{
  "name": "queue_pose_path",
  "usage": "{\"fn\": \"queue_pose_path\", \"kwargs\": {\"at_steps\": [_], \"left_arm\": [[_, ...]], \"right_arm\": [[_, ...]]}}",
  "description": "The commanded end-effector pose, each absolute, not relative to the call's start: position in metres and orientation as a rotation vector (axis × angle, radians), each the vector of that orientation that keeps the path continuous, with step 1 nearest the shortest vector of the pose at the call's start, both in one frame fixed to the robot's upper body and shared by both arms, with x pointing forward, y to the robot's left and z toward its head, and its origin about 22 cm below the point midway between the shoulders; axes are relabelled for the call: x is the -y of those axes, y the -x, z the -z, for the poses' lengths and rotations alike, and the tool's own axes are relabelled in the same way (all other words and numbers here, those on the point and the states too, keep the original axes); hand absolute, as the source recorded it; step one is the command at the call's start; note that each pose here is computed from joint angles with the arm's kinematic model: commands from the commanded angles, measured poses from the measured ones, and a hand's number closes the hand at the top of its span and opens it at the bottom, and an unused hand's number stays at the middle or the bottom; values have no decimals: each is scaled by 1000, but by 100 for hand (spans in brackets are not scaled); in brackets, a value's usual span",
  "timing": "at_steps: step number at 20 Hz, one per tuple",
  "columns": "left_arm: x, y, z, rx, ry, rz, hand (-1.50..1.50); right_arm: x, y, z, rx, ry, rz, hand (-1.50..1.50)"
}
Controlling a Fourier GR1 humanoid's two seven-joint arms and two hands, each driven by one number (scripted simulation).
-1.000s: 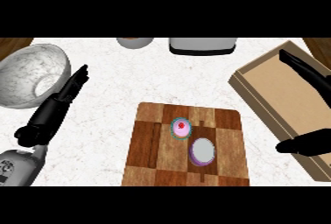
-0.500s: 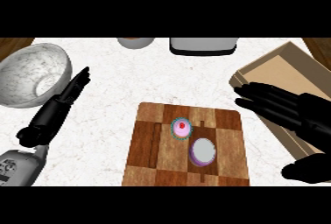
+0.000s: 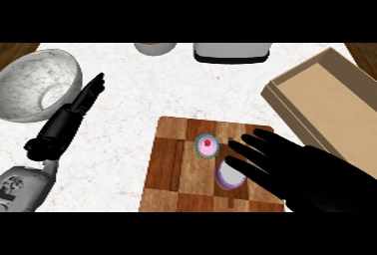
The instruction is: Pick the can from the cutting board and place it in the cardboard box
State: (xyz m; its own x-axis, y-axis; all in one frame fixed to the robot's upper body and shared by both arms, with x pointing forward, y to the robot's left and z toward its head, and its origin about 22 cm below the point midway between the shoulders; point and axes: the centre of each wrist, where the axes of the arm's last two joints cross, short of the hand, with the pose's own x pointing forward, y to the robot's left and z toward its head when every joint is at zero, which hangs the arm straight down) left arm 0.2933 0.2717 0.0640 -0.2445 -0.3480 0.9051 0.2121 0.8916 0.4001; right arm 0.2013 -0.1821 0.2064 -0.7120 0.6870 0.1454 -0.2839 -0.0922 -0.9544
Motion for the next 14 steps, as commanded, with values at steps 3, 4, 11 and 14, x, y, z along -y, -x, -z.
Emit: {"fn": "queue_pose_path", "kwargs": {"at_steps": [3,4,11,14], "left_arm": [[-284,-284,-75,1752,-78,528,0],[-273,-284,-48,1747,-105,515,0],[-254,-286,-57,1735,-113,540,0],[-279,-290,-69,1736,-97,532,0]], "right_arm": [[165,-183,-200,1339,527,-1924,-150],[149,-188,-192,1360,519,-1907,-150],[125,-160,-175,1292,522,-1892,-150],[96,-176,-173,1282,632,-1907,-150]]}}
